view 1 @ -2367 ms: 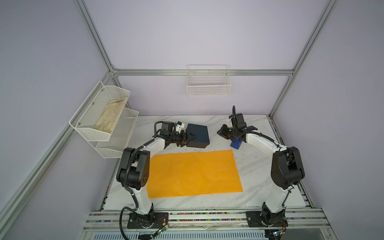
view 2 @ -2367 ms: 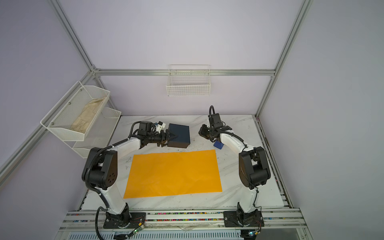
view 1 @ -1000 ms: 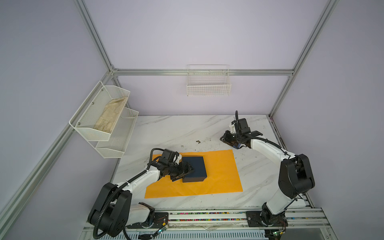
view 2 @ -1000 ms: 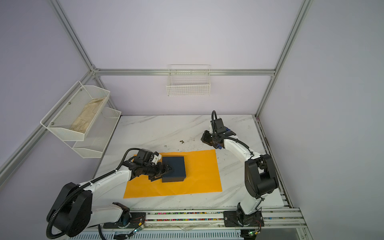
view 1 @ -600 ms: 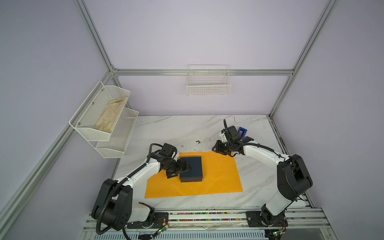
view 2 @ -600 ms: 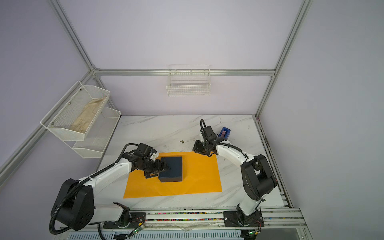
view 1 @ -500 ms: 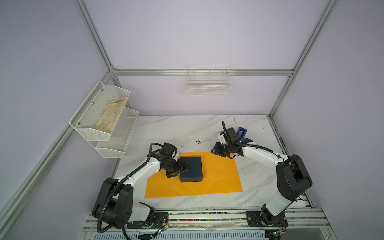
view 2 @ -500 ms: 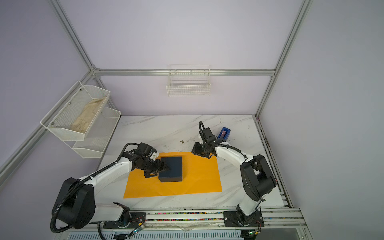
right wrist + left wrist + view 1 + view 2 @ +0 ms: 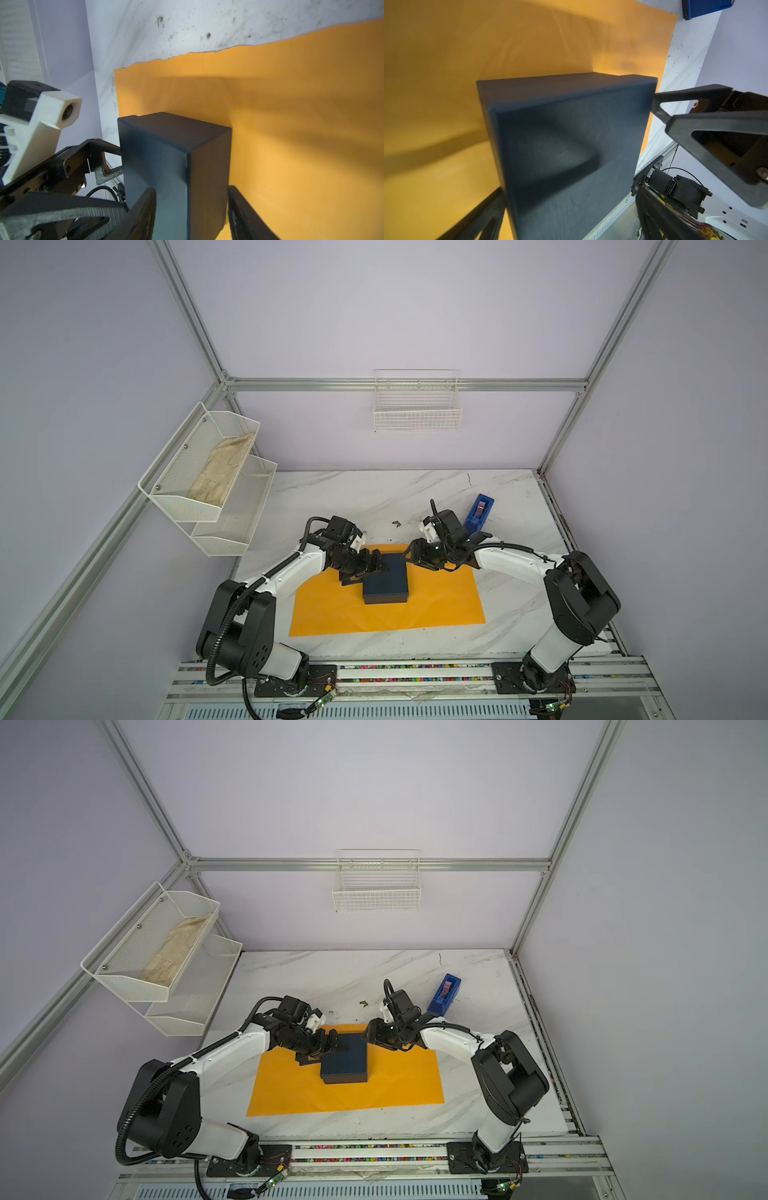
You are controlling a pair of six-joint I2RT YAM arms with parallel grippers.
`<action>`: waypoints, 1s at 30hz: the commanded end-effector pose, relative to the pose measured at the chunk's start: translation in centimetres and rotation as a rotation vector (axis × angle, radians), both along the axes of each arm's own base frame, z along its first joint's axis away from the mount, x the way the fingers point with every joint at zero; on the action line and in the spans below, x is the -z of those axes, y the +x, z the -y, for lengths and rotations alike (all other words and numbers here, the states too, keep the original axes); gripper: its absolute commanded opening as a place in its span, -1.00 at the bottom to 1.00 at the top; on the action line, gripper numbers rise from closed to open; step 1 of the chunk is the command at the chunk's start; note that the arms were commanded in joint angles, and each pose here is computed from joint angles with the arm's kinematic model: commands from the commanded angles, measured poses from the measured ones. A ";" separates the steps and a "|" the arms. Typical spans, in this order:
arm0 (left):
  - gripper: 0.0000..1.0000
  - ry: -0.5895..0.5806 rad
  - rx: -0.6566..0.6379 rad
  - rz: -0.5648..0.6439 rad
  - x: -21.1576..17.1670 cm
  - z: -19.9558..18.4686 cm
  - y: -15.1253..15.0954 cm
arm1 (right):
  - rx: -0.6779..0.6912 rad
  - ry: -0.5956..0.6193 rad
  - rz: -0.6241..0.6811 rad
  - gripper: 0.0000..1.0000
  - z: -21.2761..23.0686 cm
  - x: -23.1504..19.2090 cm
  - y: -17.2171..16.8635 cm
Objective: Wrap the gift box in paper
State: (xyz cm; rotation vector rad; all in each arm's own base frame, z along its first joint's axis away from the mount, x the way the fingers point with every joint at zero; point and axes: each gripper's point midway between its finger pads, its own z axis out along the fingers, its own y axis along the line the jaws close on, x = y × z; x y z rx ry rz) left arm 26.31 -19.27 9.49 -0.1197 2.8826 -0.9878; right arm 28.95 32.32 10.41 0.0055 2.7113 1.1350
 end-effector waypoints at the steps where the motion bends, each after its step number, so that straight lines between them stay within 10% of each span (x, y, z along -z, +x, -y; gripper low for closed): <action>1: 0.89 -0.076 0.023 0.063 -2.5 1.1 0.9 | -0.015 0.028 -0.017 0.15 -1.2 0.4 -0.7; 18: 0.83 0.043 -0.020 0.152 -5.7 -1.0 1.5 | 0.088 -0.065 0.055 0.12 3.1 -1.0 1.2; 30: 0.20 -0.054 0.091 0.181 -9.9 3.9 1.1 | 0.313 -0.089 -0.033 0.08 17.1 3.5 3.1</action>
